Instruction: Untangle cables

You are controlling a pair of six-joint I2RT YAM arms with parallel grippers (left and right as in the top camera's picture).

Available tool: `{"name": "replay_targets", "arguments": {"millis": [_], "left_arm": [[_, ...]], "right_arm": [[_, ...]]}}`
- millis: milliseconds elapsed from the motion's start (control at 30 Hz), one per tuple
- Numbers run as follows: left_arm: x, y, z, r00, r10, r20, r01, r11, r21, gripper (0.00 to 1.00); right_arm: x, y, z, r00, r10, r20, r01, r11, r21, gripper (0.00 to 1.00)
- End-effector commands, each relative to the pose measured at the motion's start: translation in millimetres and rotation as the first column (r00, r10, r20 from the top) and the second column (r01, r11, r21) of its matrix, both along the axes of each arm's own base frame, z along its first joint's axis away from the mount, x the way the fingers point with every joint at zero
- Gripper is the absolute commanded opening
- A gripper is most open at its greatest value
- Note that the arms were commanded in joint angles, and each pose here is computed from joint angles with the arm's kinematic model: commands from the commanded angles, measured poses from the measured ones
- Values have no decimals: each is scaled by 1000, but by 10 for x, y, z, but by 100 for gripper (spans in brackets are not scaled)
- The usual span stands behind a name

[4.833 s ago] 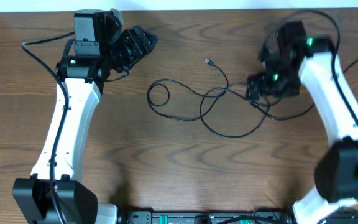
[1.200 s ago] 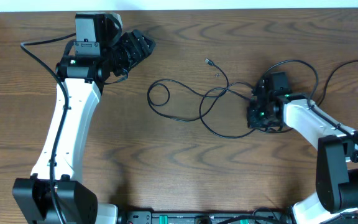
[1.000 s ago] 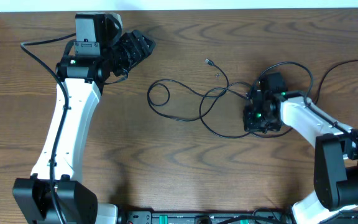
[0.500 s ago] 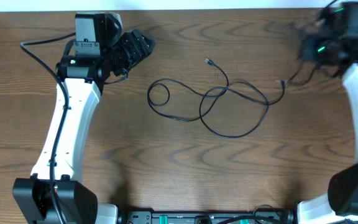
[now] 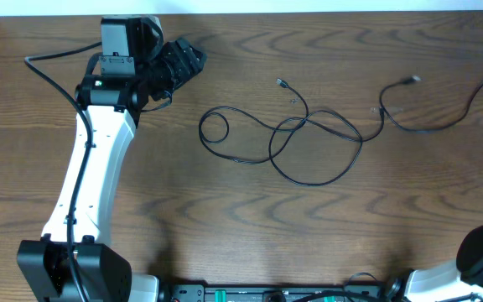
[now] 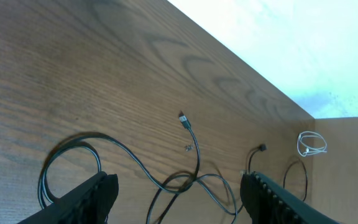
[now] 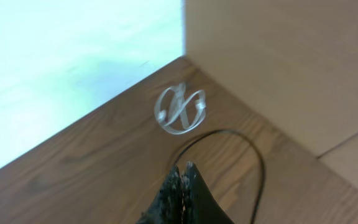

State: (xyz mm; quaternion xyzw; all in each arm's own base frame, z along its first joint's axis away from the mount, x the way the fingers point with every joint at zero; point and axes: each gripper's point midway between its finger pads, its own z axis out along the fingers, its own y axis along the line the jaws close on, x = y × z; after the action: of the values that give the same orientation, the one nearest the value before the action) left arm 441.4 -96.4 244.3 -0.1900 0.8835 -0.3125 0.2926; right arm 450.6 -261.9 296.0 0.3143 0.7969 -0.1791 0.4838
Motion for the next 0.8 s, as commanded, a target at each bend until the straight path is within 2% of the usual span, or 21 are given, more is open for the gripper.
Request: {"name": "replay_targets", "arguments": {"millis": [0, 167, 200, 233, 267, 367, 400, 467, 600, 700, 767], "left_arm": [[35, 13, -7, 1000, -4, 13, 4, 1000, 21, 69], [46, 14, 0, 1000, -4, 18, 4, 1000, 22, 69], [48, 18, -3, 1000, -2, 18, 2, 1000, 24, 69], [47, 19, -3, 1000, -2, 18, 2, 1000, 24, 69], [53, 26, -13, 1000, 2, 17, -2, 1000, 27, 69], [66, 58, -32, 1000, 16, 15, -17, 999, 43, 69], [69, 58, -43, 1000, 16, 12, -17, 999, 43, 69], [57, 59, -101, 1000, 16, -9, -16, 999, 45, 69], [1, 62, -274, 997, 16, -79, -12, 999, 50, 69], [-46, 65, -461, 989, 17, -149, -9, 998, 55, 69], [-84, 68, -549, 982, 17, -186, -7, 998, 58, 68]], "right_arm": [[51, -222, -561, 990, -25, -142, 26, 1000, 5, 1], [219, 78, -1178, 963, 132, -233, -95, 982, 162, 1], [259, 204, -1290, 955, 175, -239, -125, 970, 210, 4], [286, 290, -1348, 948, 207, -241, -149, 960, 236, 9], [345, 490, -1440, 931, 278, -235, -205, 934, 292, 24], [425, 873, -1557, 893, 394, -218, -294, 877, 379, 42], [446, 1095, -1602, 867, 454, -205, -338, 839, 427, 52], [459, 1444, -1681, 834, 516, -194, -370, 785, 497, 62], [405, 1922, -1923, 772, 578, -262, -374, 748, 548, 67], [381, 2192, -2243, 724, 596, -348, -354, 754, 554, 70], [376, 2295, -2463, 718, 579, -386, -312, 764, 565, 70]]}}
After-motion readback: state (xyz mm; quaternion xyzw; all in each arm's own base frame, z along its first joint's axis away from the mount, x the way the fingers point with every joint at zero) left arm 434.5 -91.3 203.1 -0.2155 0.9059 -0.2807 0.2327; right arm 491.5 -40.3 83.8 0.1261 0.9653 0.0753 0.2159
